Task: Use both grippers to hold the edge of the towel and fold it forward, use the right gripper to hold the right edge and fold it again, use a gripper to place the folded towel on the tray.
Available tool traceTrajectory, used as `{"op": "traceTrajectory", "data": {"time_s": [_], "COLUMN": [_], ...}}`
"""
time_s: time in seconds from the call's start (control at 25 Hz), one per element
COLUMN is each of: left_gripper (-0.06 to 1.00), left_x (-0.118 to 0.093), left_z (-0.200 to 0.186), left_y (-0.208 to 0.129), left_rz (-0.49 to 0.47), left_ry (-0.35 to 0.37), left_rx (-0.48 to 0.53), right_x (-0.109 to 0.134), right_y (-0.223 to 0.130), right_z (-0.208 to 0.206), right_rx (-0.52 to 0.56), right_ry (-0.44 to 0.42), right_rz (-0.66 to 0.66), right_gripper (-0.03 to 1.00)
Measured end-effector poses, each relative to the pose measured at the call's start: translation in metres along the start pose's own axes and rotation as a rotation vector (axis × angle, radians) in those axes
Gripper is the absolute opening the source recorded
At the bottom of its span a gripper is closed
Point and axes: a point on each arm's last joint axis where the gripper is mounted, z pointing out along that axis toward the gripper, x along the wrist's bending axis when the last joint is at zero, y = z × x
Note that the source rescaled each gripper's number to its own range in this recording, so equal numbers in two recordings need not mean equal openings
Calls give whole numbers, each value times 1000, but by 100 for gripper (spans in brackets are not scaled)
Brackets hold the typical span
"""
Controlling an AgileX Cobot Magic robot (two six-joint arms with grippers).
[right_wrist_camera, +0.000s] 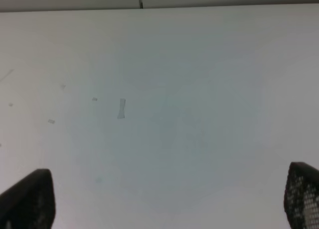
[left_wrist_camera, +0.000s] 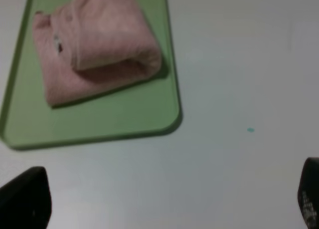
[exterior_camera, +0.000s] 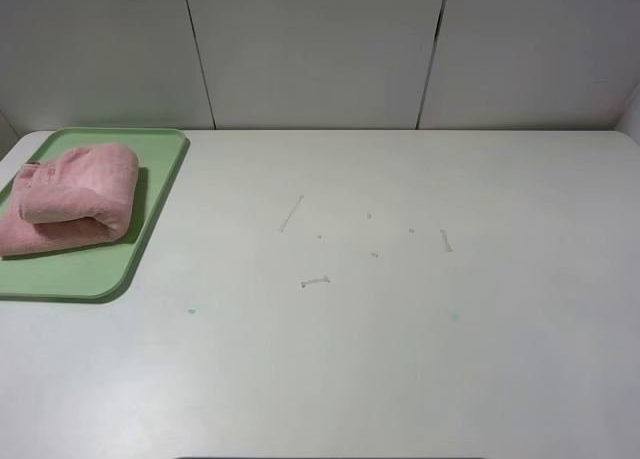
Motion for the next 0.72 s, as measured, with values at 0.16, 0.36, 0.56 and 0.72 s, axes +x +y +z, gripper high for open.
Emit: {"op": "traceTrajectory", "data": {"time_s": [0.16,0.36,0.56,0.72], "left_gripper": [100,100,100,100], "left_x": [0,-1,-1,-1], "left_z": [14,19,20,20], "left_y": [-11,-17,-18,-18], "left_rz": [25,28,28,28], "left_ry": [-39,-51,-51,-51], "left_rx": [-33,-5,-5,-5], "right_x": [0,0,0,0], "right_y": [0,0,0,0], "right_z": [0,0,0,0], "right_rx": [0,0,0,0], "right_ry": [1,1,1,1], "right_rz": [0,0,0,0], "right_gripper": [100,100,100,100]}}
